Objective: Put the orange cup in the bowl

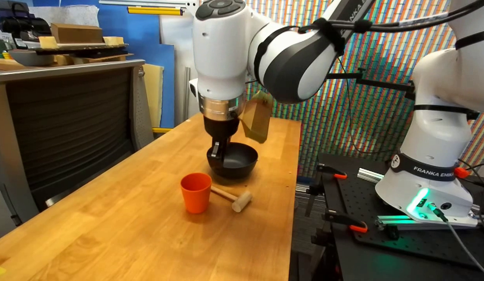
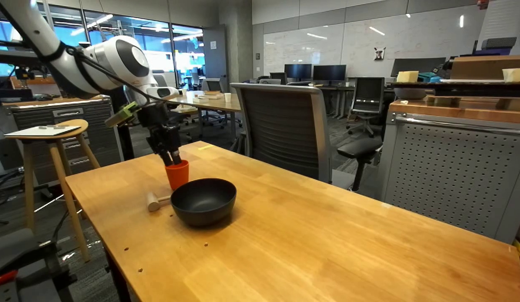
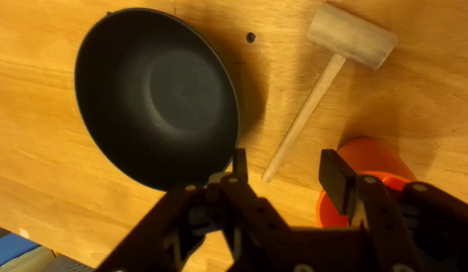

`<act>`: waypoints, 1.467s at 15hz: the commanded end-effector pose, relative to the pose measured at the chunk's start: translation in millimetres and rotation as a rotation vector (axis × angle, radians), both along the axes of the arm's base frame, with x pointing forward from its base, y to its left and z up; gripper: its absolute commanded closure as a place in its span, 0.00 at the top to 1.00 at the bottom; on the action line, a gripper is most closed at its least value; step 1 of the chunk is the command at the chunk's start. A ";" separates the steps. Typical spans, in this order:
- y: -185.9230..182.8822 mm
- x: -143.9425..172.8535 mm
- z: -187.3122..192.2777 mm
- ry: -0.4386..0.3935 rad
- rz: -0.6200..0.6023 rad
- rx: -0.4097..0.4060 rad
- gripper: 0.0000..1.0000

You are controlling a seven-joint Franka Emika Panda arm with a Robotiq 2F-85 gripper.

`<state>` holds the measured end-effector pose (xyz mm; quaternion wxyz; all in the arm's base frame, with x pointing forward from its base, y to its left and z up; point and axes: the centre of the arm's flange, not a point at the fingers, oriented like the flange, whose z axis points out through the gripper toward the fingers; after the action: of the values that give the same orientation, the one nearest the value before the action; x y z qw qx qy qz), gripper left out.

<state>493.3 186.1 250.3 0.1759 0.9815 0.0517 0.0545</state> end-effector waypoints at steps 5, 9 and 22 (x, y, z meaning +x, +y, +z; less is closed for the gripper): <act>61.8 53.2 -28.7 -0.067 0.059 -0.019 1.00; 67.3 63.8 -25.4 -0.078 0.066 -0.016 1.00; 85.6 85.4 41.9 -0.128 -0.009 0.032 1.00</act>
<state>571.7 263.9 260.6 0.1573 0.9804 0.0447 0.1100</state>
